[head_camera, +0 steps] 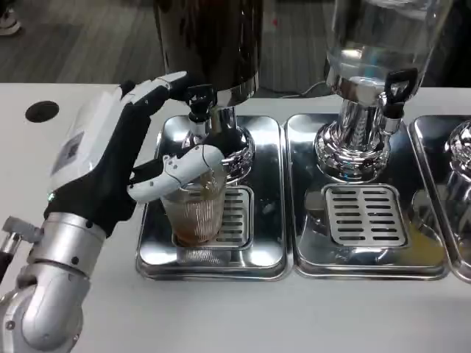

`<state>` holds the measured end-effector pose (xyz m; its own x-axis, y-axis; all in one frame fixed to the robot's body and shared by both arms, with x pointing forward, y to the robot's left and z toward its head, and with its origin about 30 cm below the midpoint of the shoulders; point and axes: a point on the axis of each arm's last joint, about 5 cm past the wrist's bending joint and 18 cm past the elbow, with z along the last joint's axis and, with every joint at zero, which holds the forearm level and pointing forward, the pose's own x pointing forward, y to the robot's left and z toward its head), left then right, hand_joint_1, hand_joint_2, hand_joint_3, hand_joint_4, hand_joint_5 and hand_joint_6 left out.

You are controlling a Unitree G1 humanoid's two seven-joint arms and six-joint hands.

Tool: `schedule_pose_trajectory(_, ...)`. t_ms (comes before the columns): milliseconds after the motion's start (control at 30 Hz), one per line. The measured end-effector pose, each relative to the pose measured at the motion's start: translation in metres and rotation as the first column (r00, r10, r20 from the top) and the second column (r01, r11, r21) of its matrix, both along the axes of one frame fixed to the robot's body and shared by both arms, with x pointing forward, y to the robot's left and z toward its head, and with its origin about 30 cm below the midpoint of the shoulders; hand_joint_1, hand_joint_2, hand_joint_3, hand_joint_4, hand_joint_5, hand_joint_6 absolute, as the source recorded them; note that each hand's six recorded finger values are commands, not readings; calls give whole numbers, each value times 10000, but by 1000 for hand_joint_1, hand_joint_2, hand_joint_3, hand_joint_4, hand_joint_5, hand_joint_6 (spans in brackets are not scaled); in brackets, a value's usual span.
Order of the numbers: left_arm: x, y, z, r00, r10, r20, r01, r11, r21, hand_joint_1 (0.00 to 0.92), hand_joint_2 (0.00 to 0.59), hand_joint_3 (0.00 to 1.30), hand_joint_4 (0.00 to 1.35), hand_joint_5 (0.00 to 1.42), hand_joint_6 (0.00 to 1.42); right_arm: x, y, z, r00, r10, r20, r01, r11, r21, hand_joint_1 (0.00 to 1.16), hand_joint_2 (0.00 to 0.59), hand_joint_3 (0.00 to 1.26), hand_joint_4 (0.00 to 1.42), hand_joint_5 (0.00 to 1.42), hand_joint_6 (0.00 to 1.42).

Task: Grasp the cup under the faucet to collect the drink, then remove the cup.

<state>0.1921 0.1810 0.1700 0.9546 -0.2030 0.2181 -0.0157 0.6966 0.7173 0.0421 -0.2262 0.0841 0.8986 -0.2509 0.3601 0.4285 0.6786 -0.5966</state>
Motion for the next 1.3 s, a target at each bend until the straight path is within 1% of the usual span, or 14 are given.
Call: schedule_pose_trajectory(1300, -21, 14, -3, 10000, 61, 10, -61, 10000, -56, 124, 60, 282, 302, 129, 0, -16, 1, -1, 10000, 32, 9, -32, 10000, 10, 651, 586, 458, 365, 313, 217)
